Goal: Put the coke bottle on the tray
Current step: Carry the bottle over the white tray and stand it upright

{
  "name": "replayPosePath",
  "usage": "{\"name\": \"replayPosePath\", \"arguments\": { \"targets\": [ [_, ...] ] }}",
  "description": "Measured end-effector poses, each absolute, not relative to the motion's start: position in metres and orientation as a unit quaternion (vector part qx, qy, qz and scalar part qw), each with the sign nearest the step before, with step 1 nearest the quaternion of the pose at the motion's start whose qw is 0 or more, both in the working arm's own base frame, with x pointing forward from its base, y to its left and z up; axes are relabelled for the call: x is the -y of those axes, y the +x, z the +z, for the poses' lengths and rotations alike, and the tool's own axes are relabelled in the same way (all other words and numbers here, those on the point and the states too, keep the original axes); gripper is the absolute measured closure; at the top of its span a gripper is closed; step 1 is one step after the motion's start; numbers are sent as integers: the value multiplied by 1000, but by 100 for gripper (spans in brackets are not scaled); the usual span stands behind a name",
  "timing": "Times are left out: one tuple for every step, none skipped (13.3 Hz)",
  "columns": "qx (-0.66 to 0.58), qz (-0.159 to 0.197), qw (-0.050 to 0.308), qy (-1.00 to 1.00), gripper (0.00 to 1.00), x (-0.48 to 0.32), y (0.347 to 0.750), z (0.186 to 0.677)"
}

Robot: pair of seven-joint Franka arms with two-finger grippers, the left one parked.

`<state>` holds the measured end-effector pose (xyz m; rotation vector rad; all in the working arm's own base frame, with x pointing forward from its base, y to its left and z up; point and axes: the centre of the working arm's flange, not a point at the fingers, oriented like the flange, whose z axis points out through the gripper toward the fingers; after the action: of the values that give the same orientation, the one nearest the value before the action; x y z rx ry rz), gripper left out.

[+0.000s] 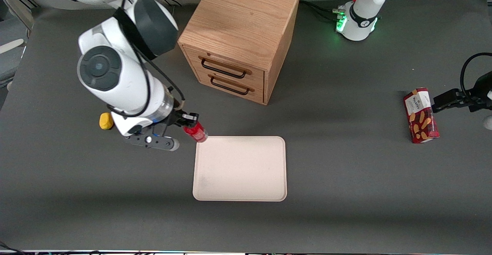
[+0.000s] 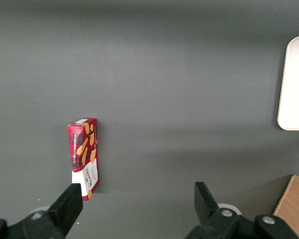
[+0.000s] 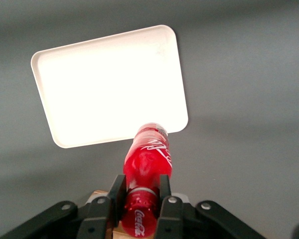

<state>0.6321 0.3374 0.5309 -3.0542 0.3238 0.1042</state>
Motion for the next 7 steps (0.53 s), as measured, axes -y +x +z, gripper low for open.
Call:
{"name": "replayPosePath", "arguments": {
  "targets": [
    [-106,30,37,-993,68,-340,633,530],
    [-108,26,39,-993,68,-338,635,531],
    [-112,19,42,-993,68,-335,639,532],
    [-115,11,46,-992,68,-331,646,528],
    [-115,5,45,-992,68,-330,651,523],
    [-111,-4,42,-993,68,-330,656,514],
    [-107,-9,39,-993,68,-331,662,503]
  ]
}}
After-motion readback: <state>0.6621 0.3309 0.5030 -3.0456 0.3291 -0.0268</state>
